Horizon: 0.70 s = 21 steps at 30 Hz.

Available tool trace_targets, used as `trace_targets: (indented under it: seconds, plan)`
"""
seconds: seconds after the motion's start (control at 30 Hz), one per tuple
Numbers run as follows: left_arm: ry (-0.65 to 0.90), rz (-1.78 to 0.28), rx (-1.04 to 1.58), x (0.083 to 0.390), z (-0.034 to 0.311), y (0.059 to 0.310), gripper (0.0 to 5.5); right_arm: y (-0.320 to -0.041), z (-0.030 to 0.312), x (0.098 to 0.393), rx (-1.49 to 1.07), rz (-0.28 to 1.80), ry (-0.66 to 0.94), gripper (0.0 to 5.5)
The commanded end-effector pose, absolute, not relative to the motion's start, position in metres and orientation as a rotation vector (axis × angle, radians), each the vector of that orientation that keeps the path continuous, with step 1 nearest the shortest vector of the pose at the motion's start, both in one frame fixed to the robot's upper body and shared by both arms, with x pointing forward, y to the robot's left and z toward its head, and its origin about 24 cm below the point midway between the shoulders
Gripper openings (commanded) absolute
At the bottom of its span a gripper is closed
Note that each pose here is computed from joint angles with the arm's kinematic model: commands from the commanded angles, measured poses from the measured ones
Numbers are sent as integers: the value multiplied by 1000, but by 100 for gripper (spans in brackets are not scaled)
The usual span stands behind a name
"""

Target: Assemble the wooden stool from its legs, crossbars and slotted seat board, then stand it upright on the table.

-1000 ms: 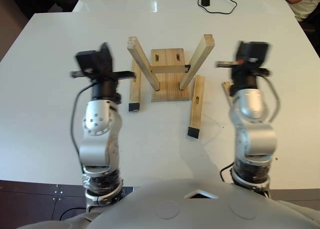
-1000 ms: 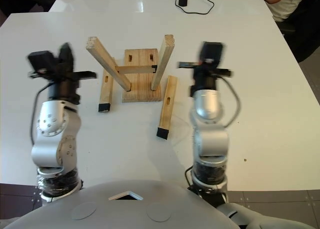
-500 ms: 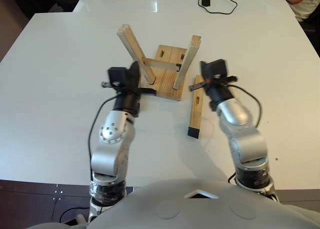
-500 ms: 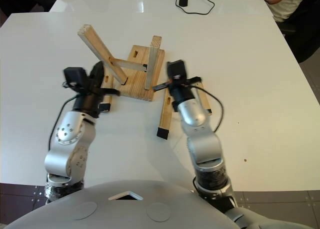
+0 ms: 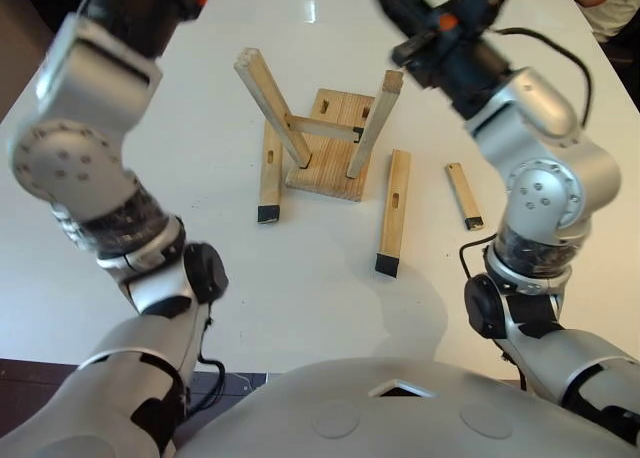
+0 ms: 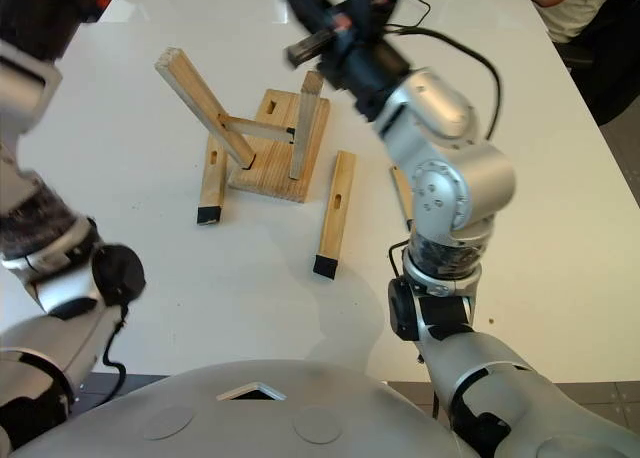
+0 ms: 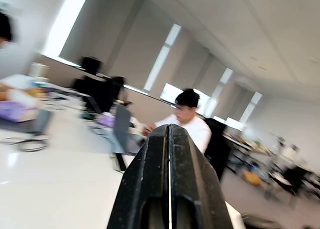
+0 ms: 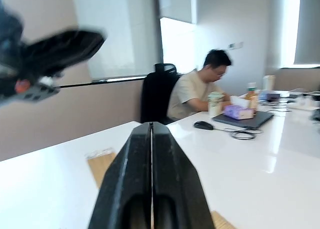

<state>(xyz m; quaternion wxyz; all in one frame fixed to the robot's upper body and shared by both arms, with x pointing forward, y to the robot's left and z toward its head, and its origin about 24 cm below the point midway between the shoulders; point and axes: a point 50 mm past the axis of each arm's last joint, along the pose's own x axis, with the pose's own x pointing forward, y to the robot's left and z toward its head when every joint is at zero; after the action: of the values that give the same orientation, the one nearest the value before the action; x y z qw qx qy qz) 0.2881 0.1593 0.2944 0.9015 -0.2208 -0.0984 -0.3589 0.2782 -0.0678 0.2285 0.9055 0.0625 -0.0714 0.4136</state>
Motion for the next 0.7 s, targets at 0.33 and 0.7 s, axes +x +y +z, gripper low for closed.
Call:
trace_targets:
  seconds: [0.33, 0.7]
  plan:
    - [139, -697, -477, 330, 232, 165, 0, -68, 234, 305, 113, 813, -134, 4]
    - [27, -689, -664, 322, 221, 168, 0, -73, 204, 317, 153, 806, -63, 4]
